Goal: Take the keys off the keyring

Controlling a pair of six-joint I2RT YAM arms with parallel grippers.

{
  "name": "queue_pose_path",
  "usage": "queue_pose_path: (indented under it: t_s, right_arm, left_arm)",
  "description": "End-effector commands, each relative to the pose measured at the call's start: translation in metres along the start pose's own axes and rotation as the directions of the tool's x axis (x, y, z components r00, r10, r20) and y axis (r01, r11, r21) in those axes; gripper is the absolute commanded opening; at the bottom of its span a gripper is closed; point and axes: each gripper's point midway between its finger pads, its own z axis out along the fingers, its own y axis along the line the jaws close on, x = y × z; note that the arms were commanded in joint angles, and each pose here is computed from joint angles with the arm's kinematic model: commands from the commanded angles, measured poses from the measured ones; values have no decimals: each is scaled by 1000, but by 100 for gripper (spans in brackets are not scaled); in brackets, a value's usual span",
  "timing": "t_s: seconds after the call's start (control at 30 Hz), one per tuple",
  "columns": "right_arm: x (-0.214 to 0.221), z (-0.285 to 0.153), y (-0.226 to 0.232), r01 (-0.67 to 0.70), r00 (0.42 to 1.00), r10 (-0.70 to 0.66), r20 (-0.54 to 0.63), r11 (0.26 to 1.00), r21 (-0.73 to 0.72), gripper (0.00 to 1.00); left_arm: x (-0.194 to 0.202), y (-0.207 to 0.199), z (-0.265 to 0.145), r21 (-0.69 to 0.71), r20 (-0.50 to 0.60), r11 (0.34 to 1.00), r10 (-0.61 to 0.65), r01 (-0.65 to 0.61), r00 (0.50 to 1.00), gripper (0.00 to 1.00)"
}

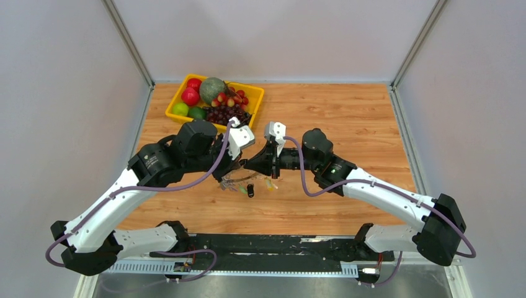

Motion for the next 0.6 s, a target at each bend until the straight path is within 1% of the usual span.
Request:
queue_pose_path:
  t_s: [0.0, 0.2, 0.37, 0.57]
  right_arm:
    - [-19, 0, 6, 39, 998, -39, 42, 999, -11, 0]
    - [-33, -17, 2, 23, 994, -31, 101, 996, 81, 0]
    - [-48, -26, 4, 4, 985, -22, 169, 994, 109, 0]
    - [-63, -33, 2, -39, 965, 1, 263, 990, 137, 0]
  left_arm:
    - [-30, 6, -15, -39, 119, 999, 10, -6, 993, 0]
    - [-19, 8, -10, -54, 88, 998, -8, 13, 996, 0]
    - [-12, 3, -2, -32, 78, 999, -25, 27, 997, 0]
    - [-5, -13, 6, 60, 73, 998, -17, 13, 997, 0]
